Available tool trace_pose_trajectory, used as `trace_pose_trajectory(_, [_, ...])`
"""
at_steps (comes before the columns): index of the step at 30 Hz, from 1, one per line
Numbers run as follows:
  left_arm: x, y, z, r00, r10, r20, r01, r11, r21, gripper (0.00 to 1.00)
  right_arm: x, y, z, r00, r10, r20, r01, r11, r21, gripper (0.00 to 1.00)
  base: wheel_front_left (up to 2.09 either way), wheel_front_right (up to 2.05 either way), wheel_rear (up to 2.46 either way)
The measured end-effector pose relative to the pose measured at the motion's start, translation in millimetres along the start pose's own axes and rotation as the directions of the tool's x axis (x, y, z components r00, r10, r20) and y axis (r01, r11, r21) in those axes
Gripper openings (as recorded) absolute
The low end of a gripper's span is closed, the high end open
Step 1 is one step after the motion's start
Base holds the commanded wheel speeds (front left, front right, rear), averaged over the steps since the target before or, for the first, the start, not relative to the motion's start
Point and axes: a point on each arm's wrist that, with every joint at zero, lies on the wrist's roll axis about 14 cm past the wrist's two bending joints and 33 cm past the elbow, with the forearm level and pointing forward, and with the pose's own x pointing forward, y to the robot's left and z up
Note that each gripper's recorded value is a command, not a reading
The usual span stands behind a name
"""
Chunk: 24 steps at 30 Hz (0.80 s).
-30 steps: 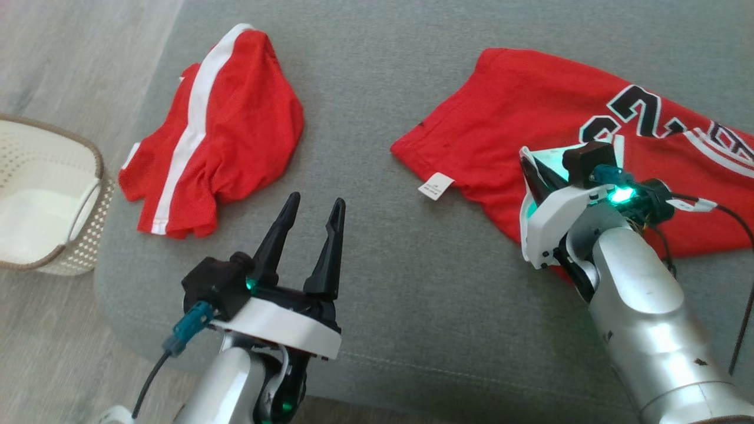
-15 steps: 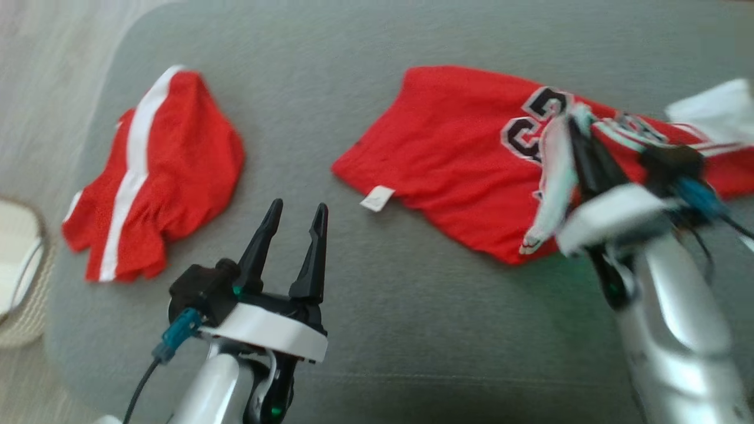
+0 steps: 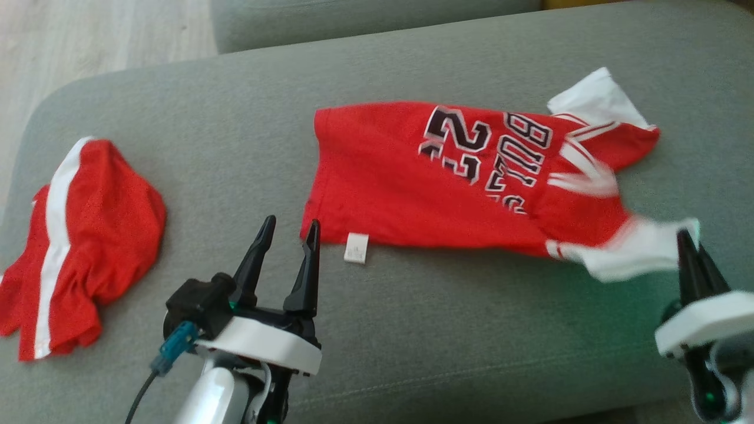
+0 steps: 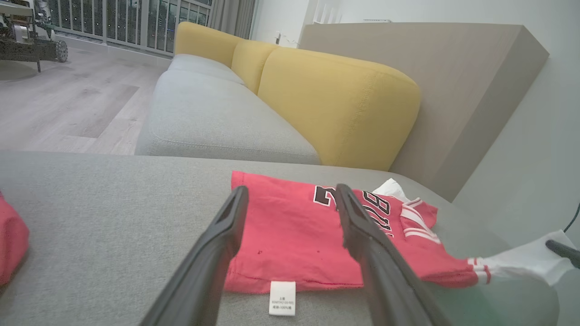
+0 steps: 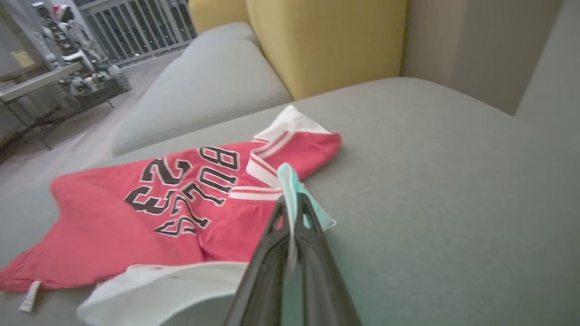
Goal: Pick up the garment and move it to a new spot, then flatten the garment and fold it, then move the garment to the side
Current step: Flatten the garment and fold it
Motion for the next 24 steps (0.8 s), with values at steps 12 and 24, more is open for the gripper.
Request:
trace_pose_trajectory(12, [1, -9, -7, 0.999, -0.033, -0.021, 0.033, 0.999, -0.002, 1.0, -18, -35, -27, 0.984, -0.11, -0.139, 0.098, 0.991, -0.09, 1.0, 0.0, 0.0, 0.0])
trace_pose_trajectory(24, [-12, -5, -16, 0.998, -0.012, -0.054, 0.012, 1.0, 0.009, 1.0, -9, 42, 49, 0.971, 0.124, 0.205, -0.11, 0.991, -0.076, 1.0, 0.0, 0.0, 0.0])
